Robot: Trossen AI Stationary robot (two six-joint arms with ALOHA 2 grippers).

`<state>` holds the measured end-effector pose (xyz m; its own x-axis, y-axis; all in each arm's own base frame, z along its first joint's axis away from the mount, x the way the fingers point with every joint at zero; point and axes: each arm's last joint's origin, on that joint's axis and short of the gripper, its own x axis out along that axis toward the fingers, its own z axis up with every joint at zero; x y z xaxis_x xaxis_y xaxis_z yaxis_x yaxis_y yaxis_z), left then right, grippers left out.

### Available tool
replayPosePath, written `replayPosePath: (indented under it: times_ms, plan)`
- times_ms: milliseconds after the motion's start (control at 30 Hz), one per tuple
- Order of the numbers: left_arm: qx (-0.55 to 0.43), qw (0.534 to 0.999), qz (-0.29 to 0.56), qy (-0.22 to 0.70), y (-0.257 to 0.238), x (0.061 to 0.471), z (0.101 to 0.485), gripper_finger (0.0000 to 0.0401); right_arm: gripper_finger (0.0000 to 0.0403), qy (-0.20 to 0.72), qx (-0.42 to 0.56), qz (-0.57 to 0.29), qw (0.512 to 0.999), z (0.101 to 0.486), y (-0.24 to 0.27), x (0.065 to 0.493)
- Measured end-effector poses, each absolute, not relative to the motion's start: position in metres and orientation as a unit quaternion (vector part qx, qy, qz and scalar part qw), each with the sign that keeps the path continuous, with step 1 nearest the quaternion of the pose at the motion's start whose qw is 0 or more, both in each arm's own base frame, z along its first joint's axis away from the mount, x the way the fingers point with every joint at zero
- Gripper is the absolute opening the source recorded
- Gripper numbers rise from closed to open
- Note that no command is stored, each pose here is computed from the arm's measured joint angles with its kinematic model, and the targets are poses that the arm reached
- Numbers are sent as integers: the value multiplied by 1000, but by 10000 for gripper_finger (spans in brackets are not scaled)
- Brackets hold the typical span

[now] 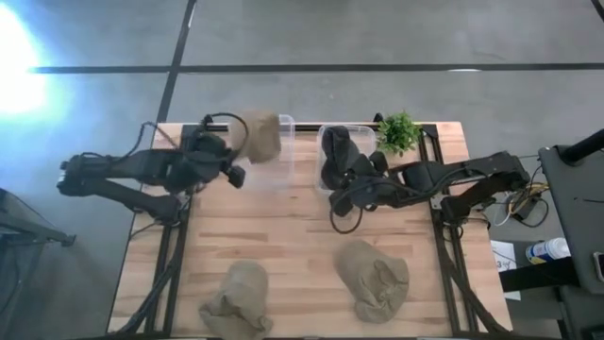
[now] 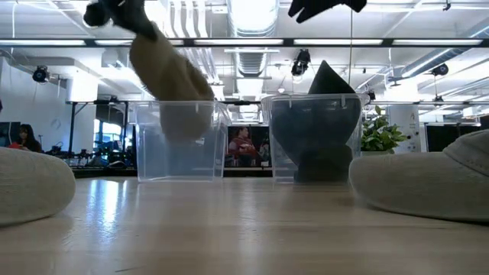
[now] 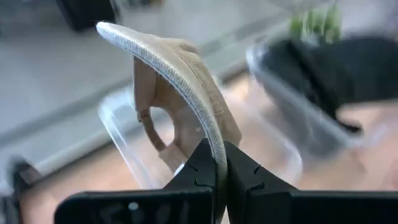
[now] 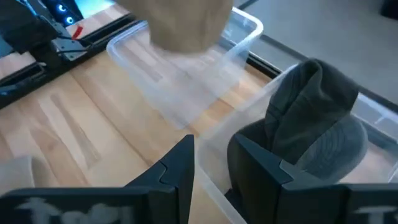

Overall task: Pick & Place hat
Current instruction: Put the middle brown cap into the left transparent bin

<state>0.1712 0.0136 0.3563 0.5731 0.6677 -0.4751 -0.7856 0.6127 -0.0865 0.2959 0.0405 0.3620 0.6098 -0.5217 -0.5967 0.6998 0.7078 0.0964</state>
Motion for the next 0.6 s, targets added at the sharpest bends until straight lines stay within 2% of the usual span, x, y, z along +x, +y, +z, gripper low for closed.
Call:
replayPosePath:
  times_ms: [200,433,600]
  plan:
    - [-179,839,421,294,22,194,322,15,107,301,217,-350,860,350,42,293]
    - [-188,849,369,328,40,217,310,25,110,379,283,-311,824,325,46,288]
    - [-166,846,365,351,49,224,303,48,141,426,318,-303,791,299,55,283]
